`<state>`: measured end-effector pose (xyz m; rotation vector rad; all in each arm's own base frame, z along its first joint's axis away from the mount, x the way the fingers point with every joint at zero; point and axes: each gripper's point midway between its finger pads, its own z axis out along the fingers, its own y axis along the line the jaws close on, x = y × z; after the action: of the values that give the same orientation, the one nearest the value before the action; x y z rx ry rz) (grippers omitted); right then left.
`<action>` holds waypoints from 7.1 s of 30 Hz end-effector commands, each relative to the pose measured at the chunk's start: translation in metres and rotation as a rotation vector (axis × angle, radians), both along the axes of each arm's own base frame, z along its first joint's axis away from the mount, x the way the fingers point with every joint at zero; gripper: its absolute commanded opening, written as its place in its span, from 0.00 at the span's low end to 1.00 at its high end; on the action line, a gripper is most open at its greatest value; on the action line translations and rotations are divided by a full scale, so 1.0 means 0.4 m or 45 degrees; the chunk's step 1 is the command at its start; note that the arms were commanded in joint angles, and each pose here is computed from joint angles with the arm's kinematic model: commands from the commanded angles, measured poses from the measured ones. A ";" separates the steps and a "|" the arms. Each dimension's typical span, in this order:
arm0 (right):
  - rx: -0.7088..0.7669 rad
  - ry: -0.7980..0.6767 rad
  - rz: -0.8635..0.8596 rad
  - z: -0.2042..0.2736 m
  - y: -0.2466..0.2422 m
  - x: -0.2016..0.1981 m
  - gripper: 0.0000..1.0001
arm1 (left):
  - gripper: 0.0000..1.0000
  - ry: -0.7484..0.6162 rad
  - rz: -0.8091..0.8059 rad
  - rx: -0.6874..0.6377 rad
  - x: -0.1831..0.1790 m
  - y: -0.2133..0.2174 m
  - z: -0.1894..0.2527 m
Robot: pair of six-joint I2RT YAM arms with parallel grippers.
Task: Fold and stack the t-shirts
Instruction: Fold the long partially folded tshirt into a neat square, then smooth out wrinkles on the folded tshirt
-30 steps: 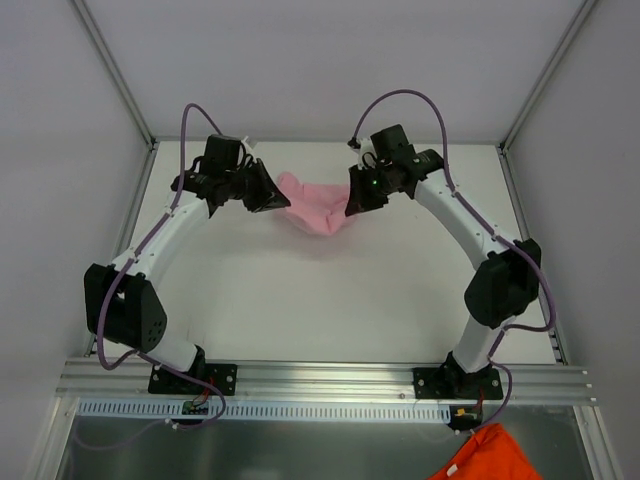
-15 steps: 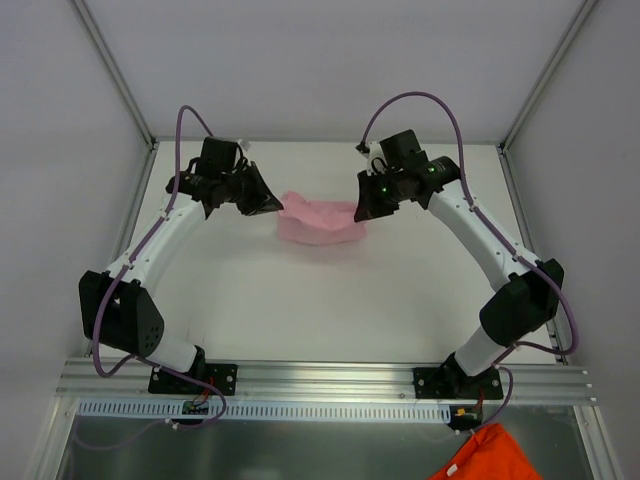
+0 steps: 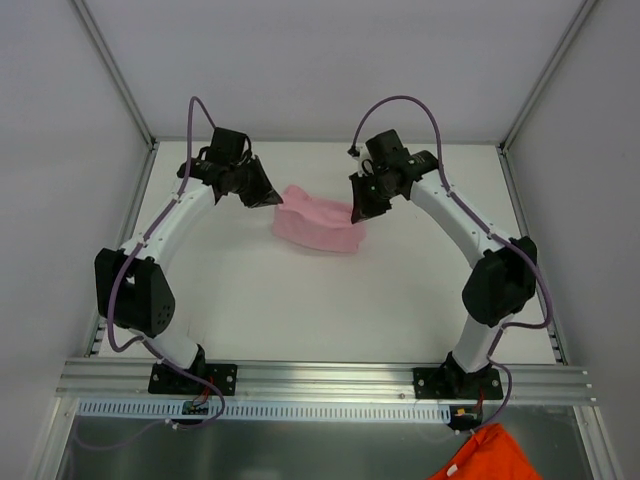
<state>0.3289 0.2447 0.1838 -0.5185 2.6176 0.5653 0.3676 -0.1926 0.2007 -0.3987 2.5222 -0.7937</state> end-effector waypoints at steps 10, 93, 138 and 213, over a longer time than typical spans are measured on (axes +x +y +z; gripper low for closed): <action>0.020 -0.018 -0.053 0.046 0.020 0.104 0.01 | 0.00 -0.047 0.034 0.071 0.118 0.015 0.031; 0.118 0.107 -0.130 -0.104 0.005 0.129 0.01 | 0.99 -0.002 -0.174 -0.254 0.272 -0.090 -0.111; -0.215 0.291 -0.171 -0.362 -0.087 0.082 0.01 | 0.99 0.312 -0.042 -0.108 0.272 -0.048 -0.377; -0.248 -0.365 -0.205 0.175 -0.346 -0.254 0.03 | 0.99 0.416 -0.382 -0.172 -0.068 -0.271 -0.407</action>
<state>0.2296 0.1142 0.2455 -0.3714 2.4402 0.2216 0.3678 -0.3119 0.0519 -0.2255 2.8131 -1.2063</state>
